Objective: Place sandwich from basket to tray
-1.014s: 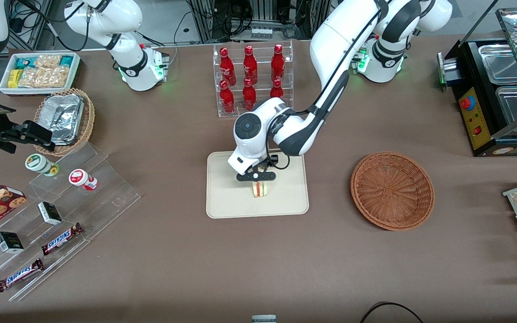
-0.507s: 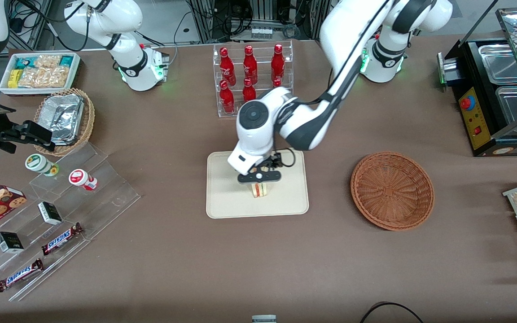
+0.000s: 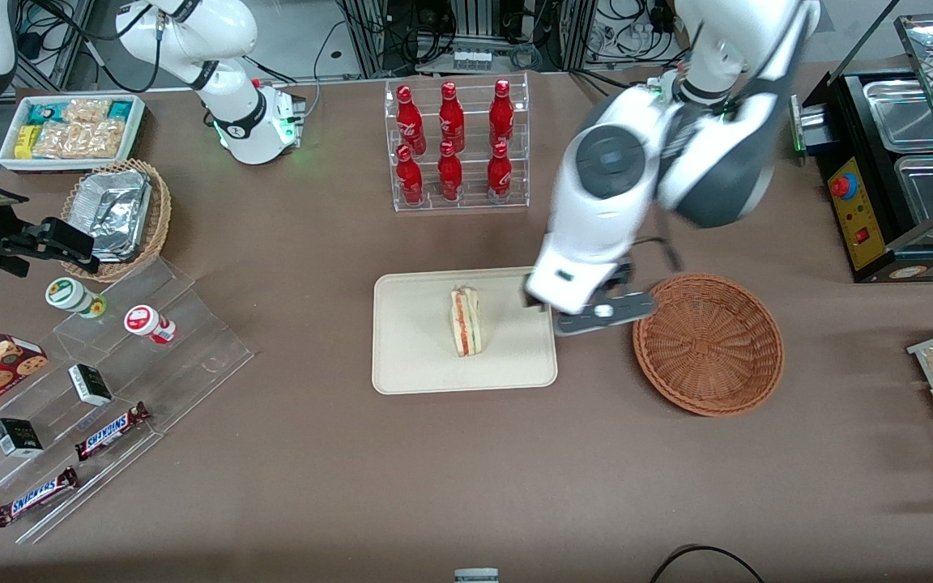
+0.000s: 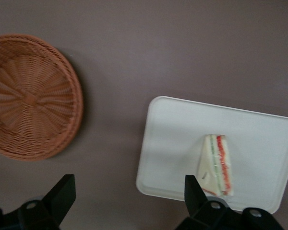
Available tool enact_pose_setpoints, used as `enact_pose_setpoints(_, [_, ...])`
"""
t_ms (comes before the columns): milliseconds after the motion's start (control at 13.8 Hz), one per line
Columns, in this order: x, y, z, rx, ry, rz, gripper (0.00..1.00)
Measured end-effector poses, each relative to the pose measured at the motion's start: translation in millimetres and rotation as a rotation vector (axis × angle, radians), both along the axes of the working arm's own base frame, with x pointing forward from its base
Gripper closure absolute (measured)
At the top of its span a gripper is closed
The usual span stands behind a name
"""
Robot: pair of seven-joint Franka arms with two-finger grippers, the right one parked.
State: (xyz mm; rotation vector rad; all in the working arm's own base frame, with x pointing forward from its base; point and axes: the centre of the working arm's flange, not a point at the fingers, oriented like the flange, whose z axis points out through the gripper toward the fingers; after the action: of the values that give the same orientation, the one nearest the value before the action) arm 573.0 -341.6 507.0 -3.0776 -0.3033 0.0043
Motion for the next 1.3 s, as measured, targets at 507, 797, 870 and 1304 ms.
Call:
enact_pose_setpoints(507, [1, 145, 58, -0.002, 0.037, -0.115, 0.0])
enact_pose_setpoints(797, [-4, 211, 71, -0.036, 0.043, -0.186, 0.0])
enact_pose_setpoints(870, [-7, 231, 76, -0.045, 0.047, -0.203, 0.0])
enact_pose_setpoints(1304, [-21, 301, 100, -0.052, 0.04, -0.247, 0.0])
